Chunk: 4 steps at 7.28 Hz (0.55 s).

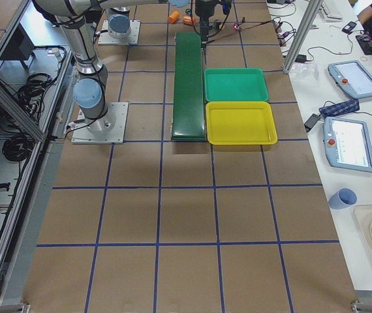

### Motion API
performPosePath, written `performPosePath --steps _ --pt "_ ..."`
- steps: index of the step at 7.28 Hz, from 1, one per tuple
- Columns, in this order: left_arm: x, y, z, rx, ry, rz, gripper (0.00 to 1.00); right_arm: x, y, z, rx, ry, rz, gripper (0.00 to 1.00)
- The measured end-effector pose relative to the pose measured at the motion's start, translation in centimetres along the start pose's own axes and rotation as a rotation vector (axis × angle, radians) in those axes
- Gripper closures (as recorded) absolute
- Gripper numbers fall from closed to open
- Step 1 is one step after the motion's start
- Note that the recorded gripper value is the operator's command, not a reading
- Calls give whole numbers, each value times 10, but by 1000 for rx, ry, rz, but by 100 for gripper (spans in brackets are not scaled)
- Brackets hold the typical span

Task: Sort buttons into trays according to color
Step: 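Lift the yellow button and carry it toward the belt's near end, then lower the yellow button onto the green belt and open the left gripper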

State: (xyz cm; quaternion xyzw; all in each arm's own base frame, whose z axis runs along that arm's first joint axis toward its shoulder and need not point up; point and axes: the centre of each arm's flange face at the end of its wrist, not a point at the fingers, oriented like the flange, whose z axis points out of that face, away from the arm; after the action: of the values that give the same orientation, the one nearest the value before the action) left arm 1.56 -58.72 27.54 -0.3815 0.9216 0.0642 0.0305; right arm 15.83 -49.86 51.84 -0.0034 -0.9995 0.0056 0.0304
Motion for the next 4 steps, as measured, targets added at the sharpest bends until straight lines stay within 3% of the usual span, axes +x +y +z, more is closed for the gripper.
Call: performPosePath --steps 3,4 --pt "106 154 -1 -13 0 -314 100 0 1 0 -1 0 0 0" --pt "120 179 -6 -11 13 -411 100 0 1 -1 -1 0 0 0"
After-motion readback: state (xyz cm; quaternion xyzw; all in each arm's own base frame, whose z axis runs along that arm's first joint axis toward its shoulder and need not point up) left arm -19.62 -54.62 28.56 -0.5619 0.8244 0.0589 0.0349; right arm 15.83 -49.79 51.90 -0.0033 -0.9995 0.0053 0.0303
